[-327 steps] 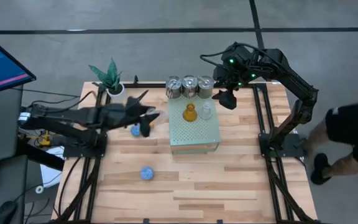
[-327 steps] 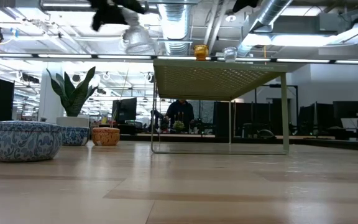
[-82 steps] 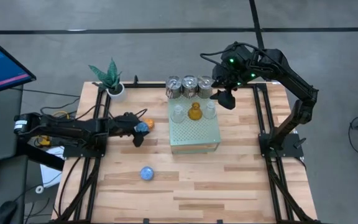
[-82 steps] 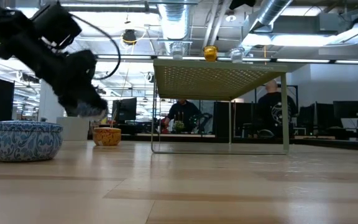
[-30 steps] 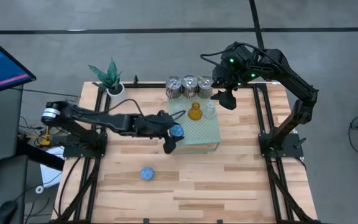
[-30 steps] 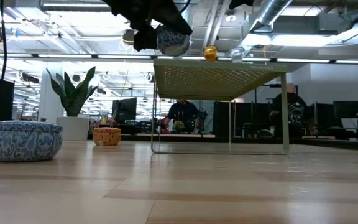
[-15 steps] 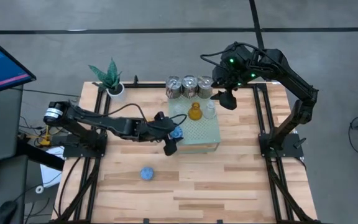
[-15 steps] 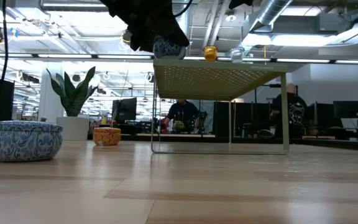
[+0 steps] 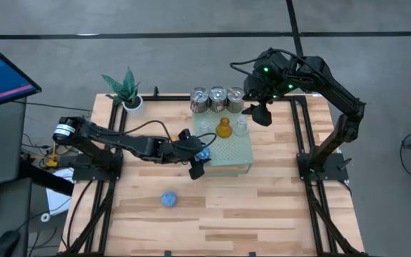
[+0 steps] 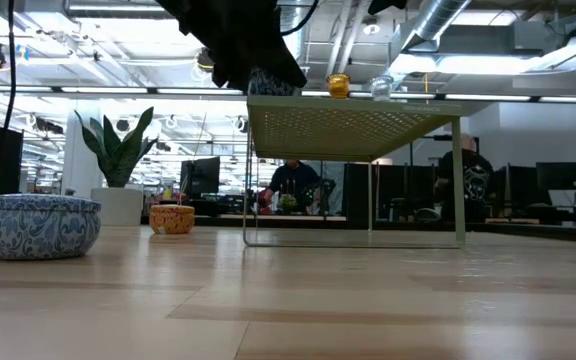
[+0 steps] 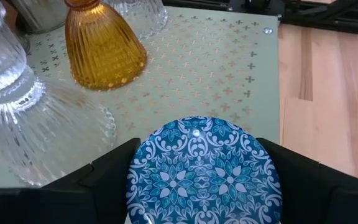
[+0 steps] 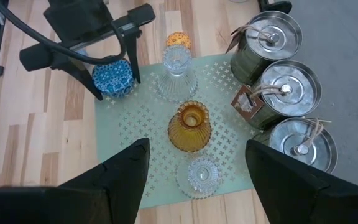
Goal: Pick & Place candle stick holders
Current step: Put the top blue scented candle on the shelf
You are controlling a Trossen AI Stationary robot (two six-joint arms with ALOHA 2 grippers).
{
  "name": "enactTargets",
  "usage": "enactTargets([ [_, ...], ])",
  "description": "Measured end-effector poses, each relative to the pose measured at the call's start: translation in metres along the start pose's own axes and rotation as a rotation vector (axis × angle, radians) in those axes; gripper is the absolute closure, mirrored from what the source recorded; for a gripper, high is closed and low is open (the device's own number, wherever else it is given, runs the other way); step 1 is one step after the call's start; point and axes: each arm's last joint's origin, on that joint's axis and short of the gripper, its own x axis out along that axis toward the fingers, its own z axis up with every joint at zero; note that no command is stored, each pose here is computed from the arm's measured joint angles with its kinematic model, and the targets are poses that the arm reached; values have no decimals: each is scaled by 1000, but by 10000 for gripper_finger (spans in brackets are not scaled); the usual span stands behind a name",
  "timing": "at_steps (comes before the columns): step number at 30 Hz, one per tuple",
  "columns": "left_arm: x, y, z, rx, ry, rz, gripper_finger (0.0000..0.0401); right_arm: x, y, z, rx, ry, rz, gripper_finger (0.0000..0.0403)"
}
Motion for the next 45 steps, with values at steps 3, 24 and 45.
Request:
enactTargets([
  [3, 0, 0, 1, -2, -6, -1, 100, 0, 0, 0, 0, 0, 0, 146],
  [24, -4, 1, 3, -10, -19, -15, 80, 0, 0, 0, 0, 0, 0, 146],
  [45, -89, 21, -3, 34, 66, -101, 249, 1, 5, 1, 38, -3, 11, 147],
])
